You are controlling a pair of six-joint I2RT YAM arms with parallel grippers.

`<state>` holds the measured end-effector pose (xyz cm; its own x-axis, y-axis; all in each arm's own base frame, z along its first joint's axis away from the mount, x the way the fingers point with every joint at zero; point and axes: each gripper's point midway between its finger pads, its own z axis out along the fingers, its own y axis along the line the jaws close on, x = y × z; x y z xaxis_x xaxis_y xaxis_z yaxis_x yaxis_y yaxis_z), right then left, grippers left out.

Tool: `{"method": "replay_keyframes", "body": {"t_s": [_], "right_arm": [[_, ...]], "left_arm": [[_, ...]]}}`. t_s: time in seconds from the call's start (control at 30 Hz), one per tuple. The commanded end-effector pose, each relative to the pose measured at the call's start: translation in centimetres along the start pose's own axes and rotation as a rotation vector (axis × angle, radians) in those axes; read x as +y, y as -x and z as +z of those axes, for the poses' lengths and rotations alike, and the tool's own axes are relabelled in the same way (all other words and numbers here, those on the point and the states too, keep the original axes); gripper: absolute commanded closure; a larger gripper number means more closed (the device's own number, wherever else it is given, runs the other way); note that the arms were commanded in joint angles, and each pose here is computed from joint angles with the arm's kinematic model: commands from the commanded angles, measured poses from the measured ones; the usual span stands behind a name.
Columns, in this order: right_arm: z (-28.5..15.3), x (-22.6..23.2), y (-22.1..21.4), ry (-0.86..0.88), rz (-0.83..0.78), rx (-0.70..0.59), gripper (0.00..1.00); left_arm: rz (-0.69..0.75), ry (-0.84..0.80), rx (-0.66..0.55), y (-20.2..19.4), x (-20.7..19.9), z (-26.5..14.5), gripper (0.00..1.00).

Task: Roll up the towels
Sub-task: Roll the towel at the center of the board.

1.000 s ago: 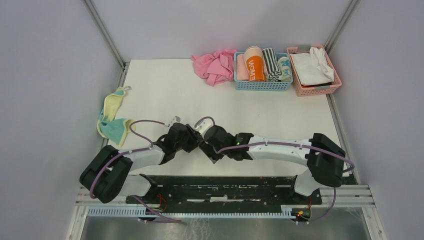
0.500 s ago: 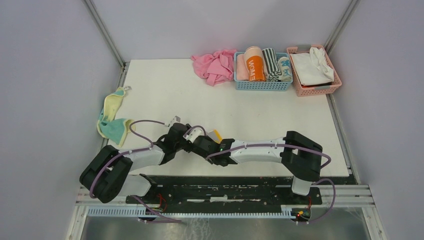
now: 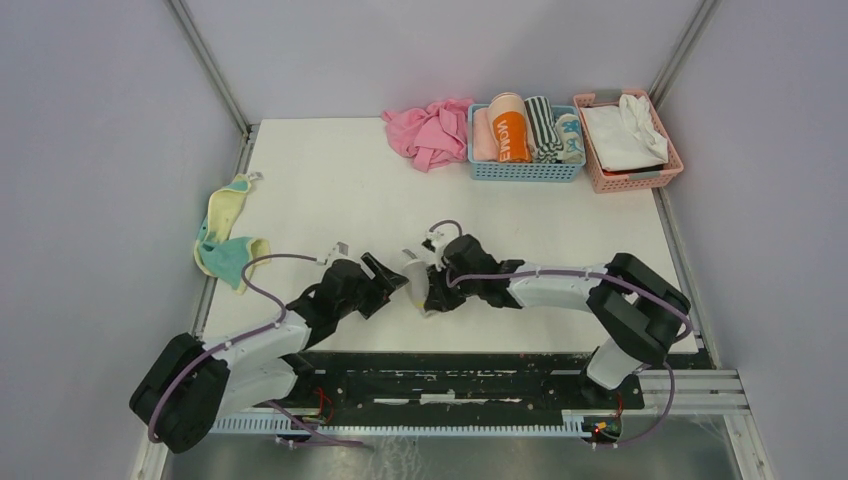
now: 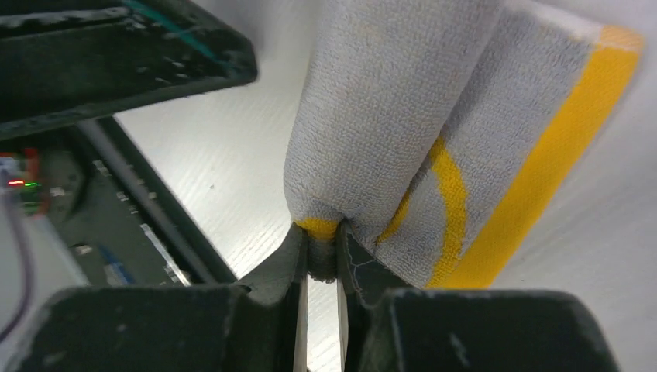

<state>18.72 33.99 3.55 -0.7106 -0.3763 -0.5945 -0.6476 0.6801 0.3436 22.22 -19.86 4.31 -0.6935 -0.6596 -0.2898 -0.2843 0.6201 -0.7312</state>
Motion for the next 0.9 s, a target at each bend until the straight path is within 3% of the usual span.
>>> {"method": "replay_keyframes", "body": {"t_s": [0.0, 0.17, 0.37, 0.6, 0.87], "right_arm": [[-0.1, 1.6, -2.4, 0.311, 0.250, 0.065, 0.82], [0.0, 0.7, -2.4, 0.430, 0.427, 0.044, 0.82], [0.2, -2.4, -5.0, 0.398, 0.591, 0.105, 0.81], [-0.6, -5.4, -8.0, 0.282, 0.641, 0.220, 0.79], [-1.8, -8.0, -10.2, 0.089, 0.551, 0.332, 0.76]], "left_arm": [[-0.037, -0.082, -0.018, 0.5, -2.0, -0.9, 0.17], [-0.018, -0.154, 0.011, 0.1, -3.7, -0.6, 0.17], [0.028, -0.182, 0.082, -0.8, -5.3, 1.4, 0.18], [0.055, -0.199, 0.144, -1.6, -6.1, 4.1, 0.24], [0.057, -0.126, 0.223, -3.3, -4.1, 7.0, 0.41]]}}
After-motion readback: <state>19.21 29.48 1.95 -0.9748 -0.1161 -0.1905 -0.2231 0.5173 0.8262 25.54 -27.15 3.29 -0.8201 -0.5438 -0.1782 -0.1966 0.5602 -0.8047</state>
